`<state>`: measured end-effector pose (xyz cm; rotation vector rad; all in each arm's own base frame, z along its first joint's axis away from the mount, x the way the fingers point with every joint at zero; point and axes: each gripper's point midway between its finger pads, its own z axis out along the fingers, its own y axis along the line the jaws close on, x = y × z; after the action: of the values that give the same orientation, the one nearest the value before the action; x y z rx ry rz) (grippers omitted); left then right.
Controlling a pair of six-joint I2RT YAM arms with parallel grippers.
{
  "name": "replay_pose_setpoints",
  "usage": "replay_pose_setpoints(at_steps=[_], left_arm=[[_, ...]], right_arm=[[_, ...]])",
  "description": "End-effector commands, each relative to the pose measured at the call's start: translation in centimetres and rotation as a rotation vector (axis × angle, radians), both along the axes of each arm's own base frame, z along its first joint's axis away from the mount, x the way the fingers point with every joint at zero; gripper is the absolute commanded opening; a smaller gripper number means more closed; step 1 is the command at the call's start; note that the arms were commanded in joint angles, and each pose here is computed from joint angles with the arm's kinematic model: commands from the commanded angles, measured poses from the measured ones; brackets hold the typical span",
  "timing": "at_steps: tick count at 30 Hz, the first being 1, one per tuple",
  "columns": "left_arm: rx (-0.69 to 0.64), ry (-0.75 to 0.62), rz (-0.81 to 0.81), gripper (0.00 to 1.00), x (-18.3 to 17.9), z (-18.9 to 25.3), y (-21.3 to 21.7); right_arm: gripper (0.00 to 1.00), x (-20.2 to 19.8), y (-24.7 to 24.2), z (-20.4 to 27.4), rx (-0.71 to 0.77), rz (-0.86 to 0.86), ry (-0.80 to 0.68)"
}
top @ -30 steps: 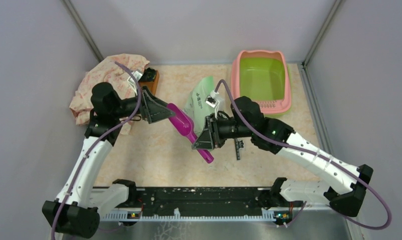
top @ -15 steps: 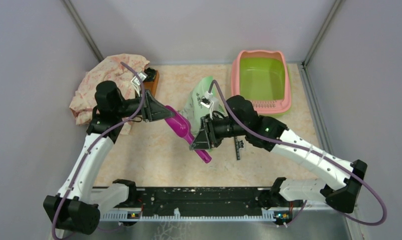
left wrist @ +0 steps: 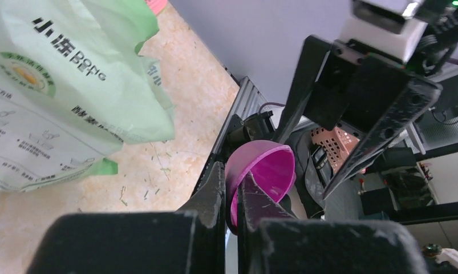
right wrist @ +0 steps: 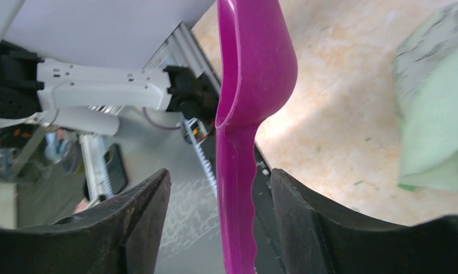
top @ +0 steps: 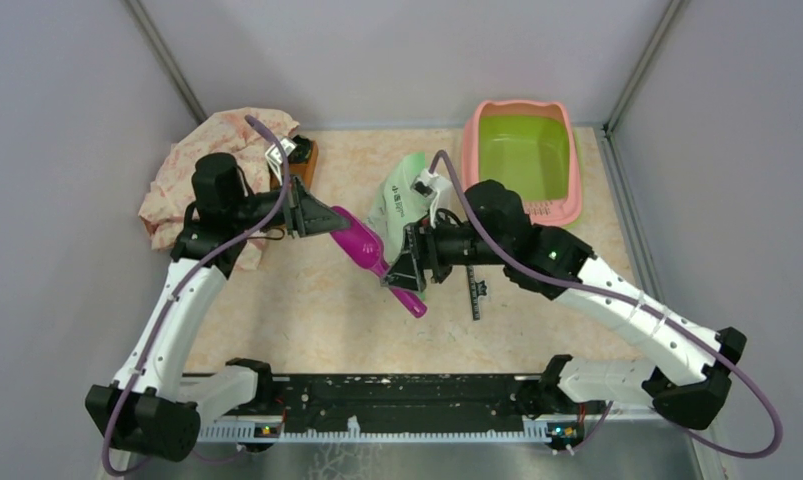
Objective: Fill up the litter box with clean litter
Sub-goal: Pick up the spatula from the center of the board.
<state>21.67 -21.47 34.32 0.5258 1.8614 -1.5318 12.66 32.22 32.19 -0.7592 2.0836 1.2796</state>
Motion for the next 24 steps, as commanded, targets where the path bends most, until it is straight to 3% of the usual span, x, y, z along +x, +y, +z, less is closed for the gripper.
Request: replay_pose_setpoints(at_steps=[1, 5, 6, 7, 11, 14, 16, 24], left_arm=[[0.019, 0.063, 0.064, 0.0, 1.1, 0.3, 0.0], [0.04, 0.174, 0.154, 0.0, 2.6, -0.5, 0.2], [0.041, 0.2, 0.174, 0.0, 3.1, -0.6, 0.3], [0.04, 0.22, 0.194, 0.0, 3.6, -0.7, 0.3], [0.023, 0.322, 0.25, 0.0, 5.9, -0.5, 0.0], [0.026, 0.435, 0.264, 0.0, 7.0, -0.5, -0.3], [0.036, 0.516, 0.272, 0.0, 7.2, -0.6, -0.3], [0.033, 0.65, 0.297, 0.0, 5.7, 0.2, 0.1]], right_arm=[[0.68, 2.0, -3.2, 4.3, 0.035, -0.134, -0.255], [0.84, 4.4, -7.8, 4.5, -0.056, -0.326, -0.453], [0.96, 5.5, -9.5, 4.1, -0.113, -0.414, -0.477], [0.98, 6.1, -10.6, 3.9, -0.155, -0.461, -0.497], [0.98, 7.0, -12.6, 3.2, -0.219, -0.525, -0.576], [0.95, 6.9, -12.1, 3.0, -0.213, -0.476, -0.633], [0.88, 6.5, -11.5, 3.4, -0.168, -0.439, -0.662], [0.85, 3.2, -9.4, 6.0, 0.033, -0.251, -0.735]])
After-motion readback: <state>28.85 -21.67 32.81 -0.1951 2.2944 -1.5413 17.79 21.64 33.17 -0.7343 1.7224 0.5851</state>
